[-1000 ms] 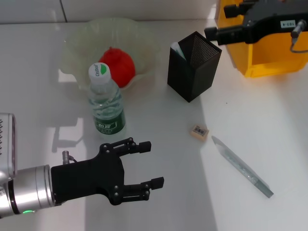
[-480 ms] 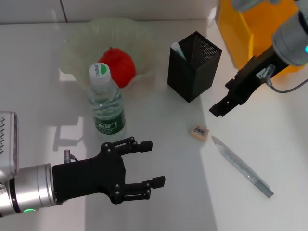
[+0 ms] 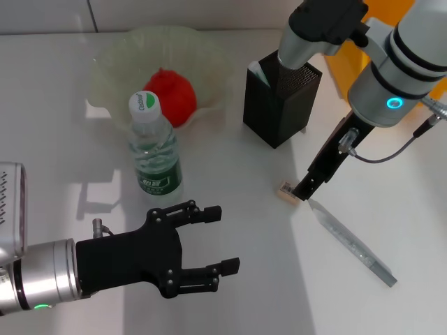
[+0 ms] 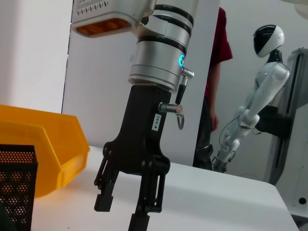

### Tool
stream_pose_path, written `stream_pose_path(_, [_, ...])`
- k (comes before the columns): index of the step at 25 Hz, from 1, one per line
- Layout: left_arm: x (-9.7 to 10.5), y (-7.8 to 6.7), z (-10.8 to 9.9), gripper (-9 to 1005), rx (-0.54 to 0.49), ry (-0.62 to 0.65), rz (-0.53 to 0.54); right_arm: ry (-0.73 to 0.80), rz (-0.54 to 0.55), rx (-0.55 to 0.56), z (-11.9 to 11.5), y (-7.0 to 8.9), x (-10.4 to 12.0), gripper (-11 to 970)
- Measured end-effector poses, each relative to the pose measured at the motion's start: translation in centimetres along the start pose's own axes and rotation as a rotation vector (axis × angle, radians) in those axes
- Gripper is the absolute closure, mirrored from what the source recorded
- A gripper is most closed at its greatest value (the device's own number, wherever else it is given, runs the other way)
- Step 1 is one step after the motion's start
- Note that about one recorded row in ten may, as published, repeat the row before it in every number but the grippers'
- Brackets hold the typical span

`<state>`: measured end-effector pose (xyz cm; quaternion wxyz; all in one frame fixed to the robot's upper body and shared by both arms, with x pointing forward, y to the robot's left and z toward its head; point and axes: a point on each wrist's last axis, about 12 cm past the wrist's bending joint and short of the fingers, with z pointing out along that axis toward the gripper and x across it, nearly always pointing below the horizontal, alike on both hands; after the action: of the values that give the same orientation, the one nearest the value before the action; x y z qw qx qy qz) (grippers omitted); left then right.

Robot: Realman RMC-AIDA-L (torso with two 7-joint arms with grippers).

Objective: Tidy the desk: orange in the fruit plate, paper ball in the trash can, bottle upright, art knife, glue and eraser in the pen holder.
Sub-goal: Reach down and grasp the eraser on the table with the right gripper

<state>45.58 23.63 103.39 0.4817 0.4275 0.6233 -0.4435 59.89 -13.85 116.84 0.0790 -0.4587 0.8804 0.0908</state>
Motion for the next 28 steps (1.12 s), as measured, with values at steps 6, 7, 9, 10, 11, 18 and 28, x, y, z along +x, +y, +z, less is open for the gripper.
stream_pose_path(6, [0.1,0.0,0.0,184,0.007,0.013,0.002,0.001,0.003,0.01,0.9,-0.2,-0.1,185])
stream_pose_path(7, [0.1,0.0,0.0,184,0.008,0.013,0.003,0.002,0.003,0.011,1.0,-0.3,-0.2,189])
stream_pose_path(9, [0.0,0.0,0.0,184,0.009,0.012,0.006,0.007,0.003,0.012,1.4,-0.3,-0.2,195])
stream_pose_path(10, [0.0,0.1,0.0,184,0.01,0.012,0.006,0.01,0.001,0.013,1.5,-0.2,-0.2,198])
stream_pose_path(11, [0.0,0.1,0.1,184,0.01,0.012,0.007,0.013,0.001,0.013,1.7,-0.2,-0.2,202])
stream_pose_path(18, [-0.1,0.1,0.1,184,0.012,0.013,0.009,0.014,-0.013,0.028,2.5,-0.1,-0.3,225])
stream_pose_path(28, [-0.1,0.2,0.2,184,0.014,0.013,0.012,0.004,-0.002,0.005,3.0,0.0,-0.3,277])
